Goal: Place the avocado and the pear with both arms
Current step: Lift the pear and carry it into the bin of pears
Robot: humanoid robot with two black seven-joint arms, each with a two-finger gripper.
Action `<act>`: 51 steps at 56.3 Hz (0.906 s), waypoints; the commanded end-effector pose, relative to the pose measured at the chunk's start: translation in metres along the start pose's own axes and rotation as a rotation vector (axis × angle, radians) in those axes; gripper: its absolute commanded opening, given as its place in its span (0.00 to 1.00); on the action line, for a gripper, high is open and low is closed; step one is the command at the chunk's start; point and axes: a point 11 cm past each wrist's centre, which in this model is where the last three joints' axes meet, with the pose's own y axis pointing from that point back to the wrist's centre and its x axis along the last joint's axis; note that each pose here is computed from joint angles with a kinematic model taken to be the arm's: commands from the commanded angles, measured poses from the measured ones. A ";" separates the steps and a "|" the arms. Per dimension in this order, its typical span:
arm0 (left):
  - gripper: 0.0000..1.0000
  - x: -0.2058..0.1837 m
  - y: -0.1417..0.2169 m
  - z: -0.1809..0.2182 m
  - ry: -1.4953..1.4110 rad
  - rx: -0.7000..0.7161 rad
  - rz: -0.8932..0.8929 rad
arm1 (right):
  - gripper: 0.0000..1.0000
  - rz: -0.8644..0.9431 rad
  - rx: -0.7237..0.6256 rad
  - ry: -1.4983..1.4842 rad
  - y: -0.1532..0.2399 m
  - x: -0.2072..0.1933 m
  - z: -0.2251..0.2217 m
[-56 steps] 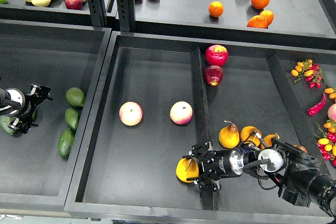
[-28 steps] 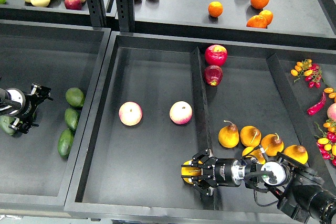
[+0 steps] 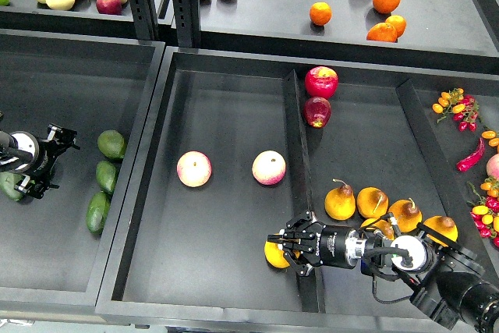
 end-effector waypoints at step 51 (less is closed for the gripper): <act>0.99 0.007 0.002 -0.004 0.010 0.006 0.014 | 0.03 -0.111 0.307 0.001 0.124 -0.012 -0.086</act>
